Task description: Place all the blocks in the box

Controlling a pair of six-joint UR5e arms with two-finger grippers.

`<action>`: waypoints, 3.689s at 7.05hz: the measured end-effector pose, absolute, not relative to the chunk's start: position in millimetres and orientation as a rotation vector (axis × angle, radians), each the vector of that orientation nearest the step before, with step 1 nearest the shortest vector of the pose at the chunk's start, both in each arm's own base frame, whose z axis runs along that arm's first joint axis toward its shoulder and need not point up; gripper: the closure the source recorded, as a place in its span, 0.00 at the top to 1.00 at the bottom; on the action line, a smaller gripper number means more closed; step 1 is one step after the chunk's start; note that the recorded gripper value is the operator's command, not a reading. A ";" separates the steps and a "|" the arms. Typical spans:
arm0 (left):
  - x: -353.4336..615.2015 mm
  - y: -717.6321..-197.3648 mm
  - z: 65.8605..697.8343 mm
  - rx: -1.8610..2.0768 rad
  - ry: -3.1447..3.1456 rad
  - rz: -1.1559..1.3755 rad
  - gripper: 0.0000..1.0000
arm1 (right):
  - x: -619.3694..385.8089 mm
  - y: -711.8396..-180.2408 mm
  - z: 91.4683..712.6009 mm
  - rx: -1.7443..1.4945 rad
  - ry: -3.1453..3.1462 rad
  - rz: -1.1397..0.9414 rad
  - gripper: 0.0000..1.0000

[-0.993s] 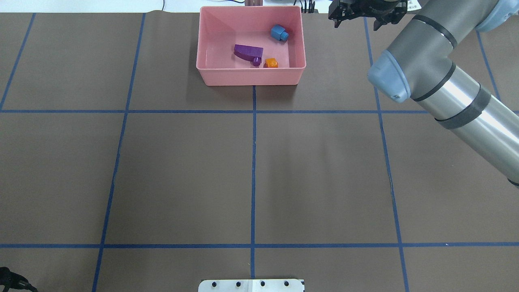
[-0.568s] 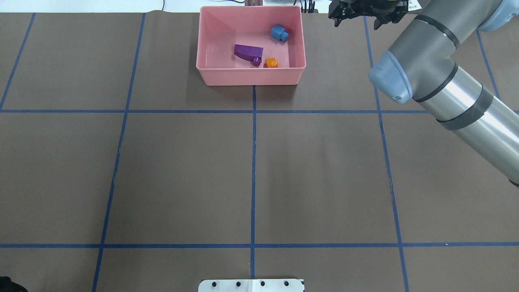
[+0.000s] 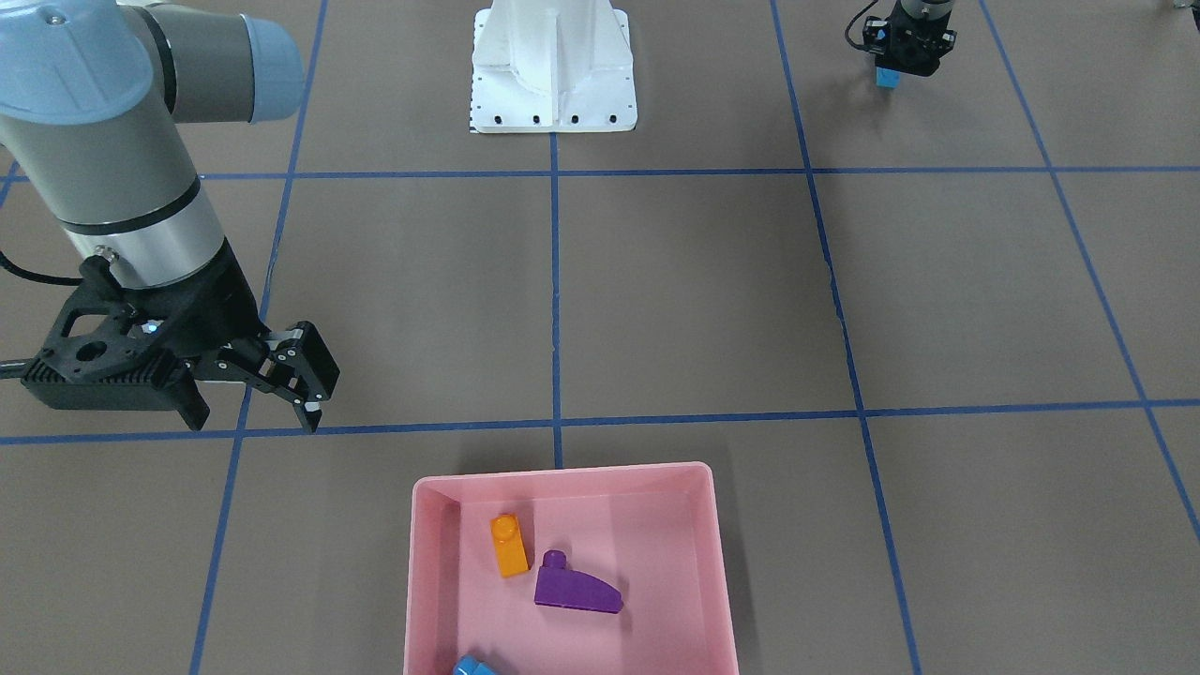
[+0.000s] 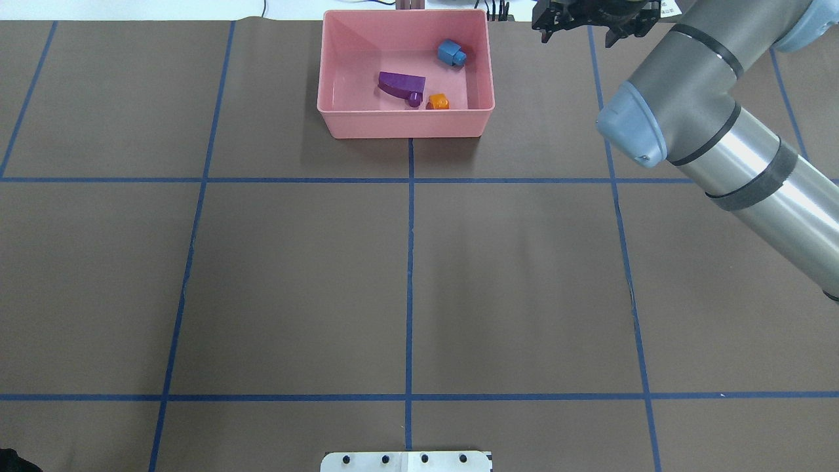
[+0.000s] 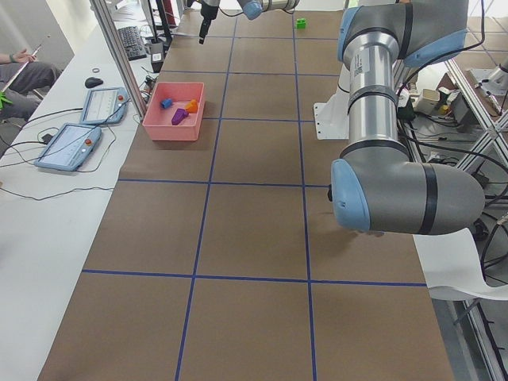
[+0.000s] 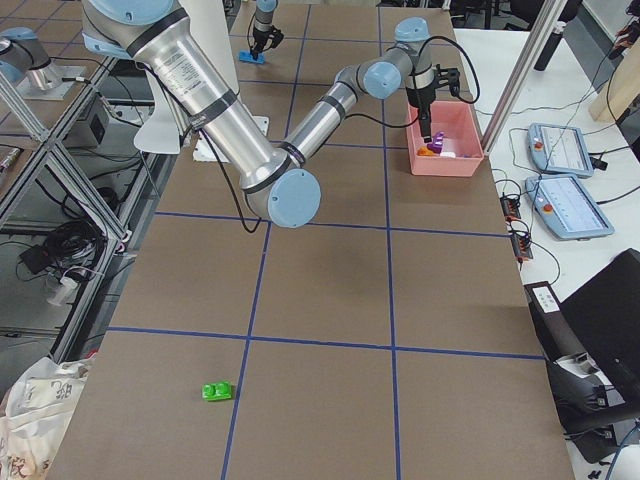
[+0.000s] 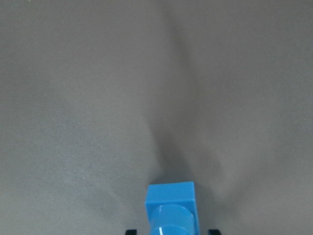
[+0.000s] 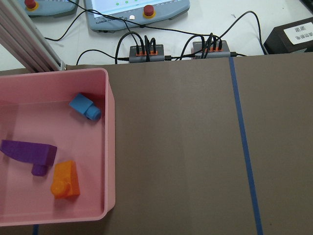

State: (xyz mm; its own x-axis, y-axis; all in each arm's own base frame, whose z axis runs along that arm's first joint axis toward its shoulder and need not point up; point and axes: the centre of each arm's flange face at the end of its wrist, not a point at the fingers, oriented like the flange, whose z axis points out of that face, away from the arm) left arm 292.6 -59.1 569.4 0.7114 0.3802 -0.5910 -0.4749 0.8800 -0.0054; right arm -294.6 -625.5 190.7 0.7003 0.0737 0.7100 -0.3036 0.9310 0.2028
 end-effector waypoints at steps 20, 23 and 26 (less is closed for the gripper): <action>340.5 -485.8 201.9 0.557 1.098 -0.176 0.00 | -9.7 -514.2 455.3 0.247 -0.698 -0.069 1.00; 393.3 -604.9 136.4 0.572 1.032 -0.235 0.00 | 31.7 -460.1 513.3 0.222 -0.704 -0.144 1.00; 426.9 -699.5 116.5 0.534 0.916 -0.311 0.24 | 48.6 -399.9 570.7 0.232 -0.718 -0.168 1.00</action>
State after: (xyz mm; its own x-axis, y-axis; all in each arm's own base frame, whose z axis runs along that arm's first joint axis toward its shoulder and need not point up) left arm 426.9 -699.5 116.5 0.5776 -0.0308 -0.8158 0.4722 0.8277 0.3031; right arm 48.6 -399.9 570.7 0.7413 -0.2307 0.6303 0.0725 0.9611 0.2666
